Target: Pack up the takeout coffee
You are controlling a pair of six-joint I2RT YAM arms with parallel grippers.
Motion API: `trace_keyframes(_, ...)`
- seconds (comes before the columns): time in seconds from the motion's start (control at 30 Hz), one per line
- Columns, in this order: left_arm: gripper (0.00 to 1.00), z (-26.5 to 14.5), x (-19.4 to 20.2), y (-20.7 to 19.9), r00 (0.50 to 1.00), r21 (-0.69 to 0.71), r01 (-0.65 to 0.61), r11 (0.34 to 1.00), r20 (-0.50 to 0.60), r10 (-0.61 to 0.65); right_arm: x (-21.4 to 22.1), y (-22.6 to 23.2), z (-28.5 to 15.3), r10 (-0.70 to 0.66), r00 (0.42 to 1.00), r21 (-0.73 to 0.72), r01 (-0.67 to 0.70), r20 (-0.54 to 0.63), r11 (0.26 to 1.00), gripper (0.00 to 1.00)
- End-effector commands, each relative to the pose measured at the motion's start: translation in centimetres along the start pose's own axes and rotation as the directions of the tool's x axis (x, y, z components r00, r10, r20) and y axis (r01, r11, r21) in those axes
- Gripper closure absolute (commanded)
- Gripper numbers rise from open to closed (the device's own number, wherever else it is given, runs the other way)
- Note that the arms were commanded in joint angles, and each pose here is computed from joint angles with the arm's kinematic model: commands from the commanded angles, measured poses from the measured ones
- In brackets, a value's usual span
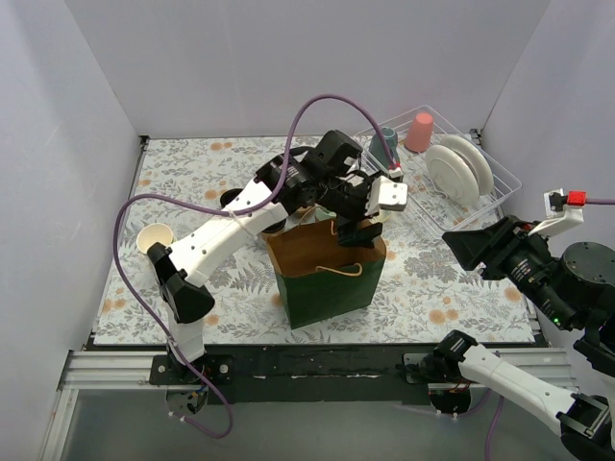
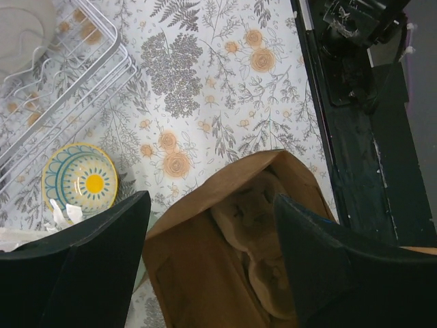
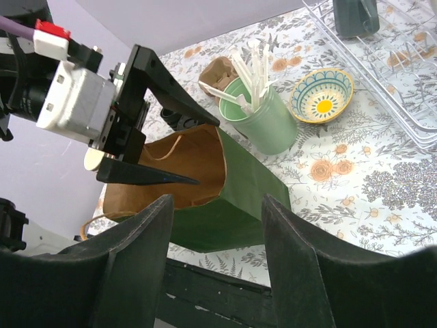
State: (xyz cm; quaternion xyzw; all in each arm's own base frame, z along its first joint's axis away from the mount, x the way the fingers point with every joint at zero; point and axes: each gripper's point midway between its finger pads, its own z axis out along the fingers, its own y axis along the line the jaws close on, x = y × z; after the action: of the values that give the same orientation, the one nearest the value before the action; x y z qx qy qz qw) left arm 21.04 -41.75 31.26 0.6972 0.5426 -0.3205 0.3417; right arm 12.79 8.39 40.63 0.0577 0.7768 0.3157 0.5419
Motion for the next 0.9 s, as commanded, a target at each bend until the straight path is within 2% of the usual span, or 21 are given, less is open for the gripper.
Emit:
trace_keyframes(0.0,0.29,0.0,0.3,-1.2,0.999,0.033,-0.043,0.999,-0.008,0.043,-1.2,-0.1,-0.1,0.008,0.998,-0.006,-0.007,0.069,1.0,0.38)
trace_keyframes(0.13,0.34,1.4,0.9,-0.6,0.996,0.021,-0.074,0.997,-0.038,0.075,-1.3,-0.1,-0.1,0.012,0.997,-0.008,-0.012,0.082,1.0,0.37)
trace_keyframes(0.27,0.31,2.6,1.1,0.4,0.993,-0.013,-0.11,0.994,-0.051,0.109,-1.2,-0.1,0.0,0.005,0.997,-0.006,-0.004,0.077,1.0,0.37)
trace_keyframes(0.43,0.38,2.9,1.1,-0.1,0.994,0.01,-0.102,0.995,-0.047,0.103,-1.3,-0.3,-0.2,0.006,0.996,-0.005,-0.006,0.084,1.0,0.37)
trace_keyframes(0.5,0.45,2.6,0.9,-0.4,0.994,0.011,-0.097,0.995,-0.045,0.097,-1.3,-0.5,-0.3,0.009,0.996,0.0,-0.009,0.086,1.0,0.37)
trace_keyframes(0.6,0.62,2.2,0.8,-0.7,0.996,0.012,-0.073,0.997,-0.051,0.074,-1.1,-0.6,-0.3,0.012,0.996,0.002,-0.012,0.089,1.0,0.37)
trace_keyframes(0.63,0.74,2.0,0.5,-0.9,0.997,0.01,-0.058,0.998,-0.045,0.059,-1.2,-0.6,-0.3,0.013,0.996,0.001,-0.013,0.09,1.0,0.37)
trace_keyframes(0.73,0.83,1.5,-1.3,-0.9,0.999,-0.013,-0.043,0.999,0.003,0.043,-0.8,-0.9,0.2,0.004,0.997,0.023,-0.006,0.078,1.0,0.37)
trace_keyframes(0.8,0.8,1.3,-2.8,-0.9,0.998,-0.038,-0.025,0.999,0.053,0.027,-0.2,-1.4,0.5,-0.004,0.999,0.058,0.001,0.048,0.998,0.37)
trace_keyframes(0.83,0.72,1.6,-2.4,-0.6,0.999,-0.063,-0.005,0.998,0.043,0.008,0.0,-1.4,0.7,-0.01,0.999,0.063,0.007,0.037,0.998,0.37)
trace_keyframes(0.87,0.46,0.8,-3.1,-0.5,0.998,-0.097,0.012,0.995,0.064,-0.006,0.2,-1.5,0.8,-0.02,1.0,0.068,0.019,0.023,0.998,0.37)
